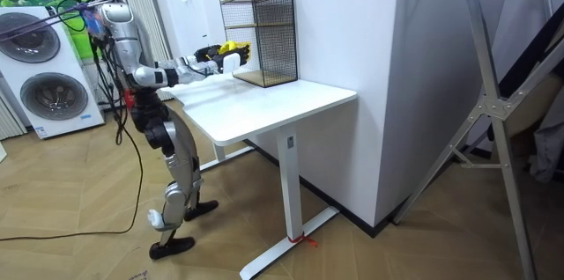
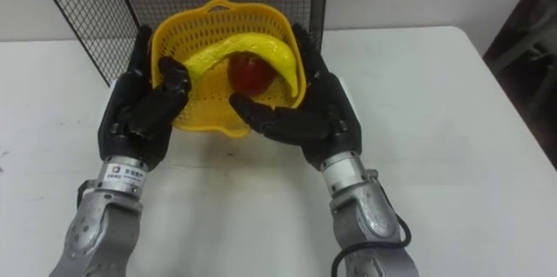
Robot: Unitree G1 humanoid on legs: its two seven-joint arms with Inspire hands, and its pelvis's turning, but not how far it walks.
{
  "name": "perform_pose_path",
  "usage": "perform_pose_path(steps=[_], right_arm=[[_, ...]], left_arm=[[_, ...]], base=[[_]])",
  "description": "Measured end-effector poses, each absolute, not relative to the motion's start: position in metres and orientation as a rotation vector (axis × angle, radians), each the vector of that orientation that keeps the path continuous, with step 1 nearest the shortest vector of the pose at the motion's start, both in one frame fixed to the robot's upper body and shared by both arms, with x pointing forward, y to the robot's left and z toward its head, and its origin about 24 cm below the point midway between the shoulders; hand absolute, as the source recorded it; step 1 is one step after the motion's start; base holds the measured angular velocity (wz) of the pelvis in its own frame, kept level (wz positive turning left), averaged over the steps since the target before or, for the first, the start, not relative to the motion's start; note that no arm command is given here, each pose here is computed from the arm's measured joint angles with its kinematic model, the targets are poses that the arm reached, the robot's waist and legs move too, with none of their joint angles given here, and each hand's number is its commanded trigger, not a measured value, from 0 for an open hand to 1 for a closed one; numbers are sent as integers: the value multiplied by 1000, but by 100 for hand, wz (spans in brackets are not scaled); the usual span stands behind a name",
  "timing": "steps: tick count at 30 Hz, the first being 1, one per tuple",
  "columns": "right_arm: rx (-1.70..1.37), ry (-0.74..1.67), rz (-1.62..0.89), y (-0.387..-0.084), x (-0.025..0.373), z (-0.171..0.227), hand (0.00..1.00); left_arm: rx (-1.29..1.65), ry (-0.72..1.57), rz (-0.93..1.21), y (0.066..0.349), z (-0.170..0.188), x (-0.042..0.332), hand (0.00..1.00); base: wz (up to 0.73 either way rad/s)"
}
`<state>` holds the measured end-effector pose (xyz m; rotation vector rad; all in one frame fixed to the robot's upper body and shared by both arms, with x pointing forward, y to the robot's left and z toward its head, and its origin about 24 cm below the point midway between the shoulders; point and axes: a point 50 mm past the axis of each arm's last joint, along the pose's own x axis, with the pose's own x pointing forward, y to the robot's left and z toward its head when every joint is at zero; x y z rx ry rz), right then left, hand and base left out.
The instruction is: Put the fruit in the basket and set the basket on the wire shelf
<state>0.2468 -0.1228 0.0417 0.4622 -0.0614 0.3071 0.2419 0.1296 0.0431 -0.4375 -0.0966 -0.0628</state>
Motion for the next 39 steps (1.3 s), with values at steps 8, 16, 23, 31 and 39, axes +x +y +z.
perform_pose_path(steps=[8,16,23,31,39], right_arm=[[463,0,302,-117,270,37,0],[442,33,271,-112,296,44,0],[424,97,223,-108,319,49,0],[450,179,180,-107,339,52,0],[500,252,103,-111,365,62,0]], left_arm=[[-395,-52,-27,128,41,253,0],[-362,-16,20,125,43,275,0],[-334,106,79,120,32,301,0],[-378,209,123,113,31,321,0],[-383,264,122,114,46,351,0]], base=[[9],[7],[0],[-1],[0]])
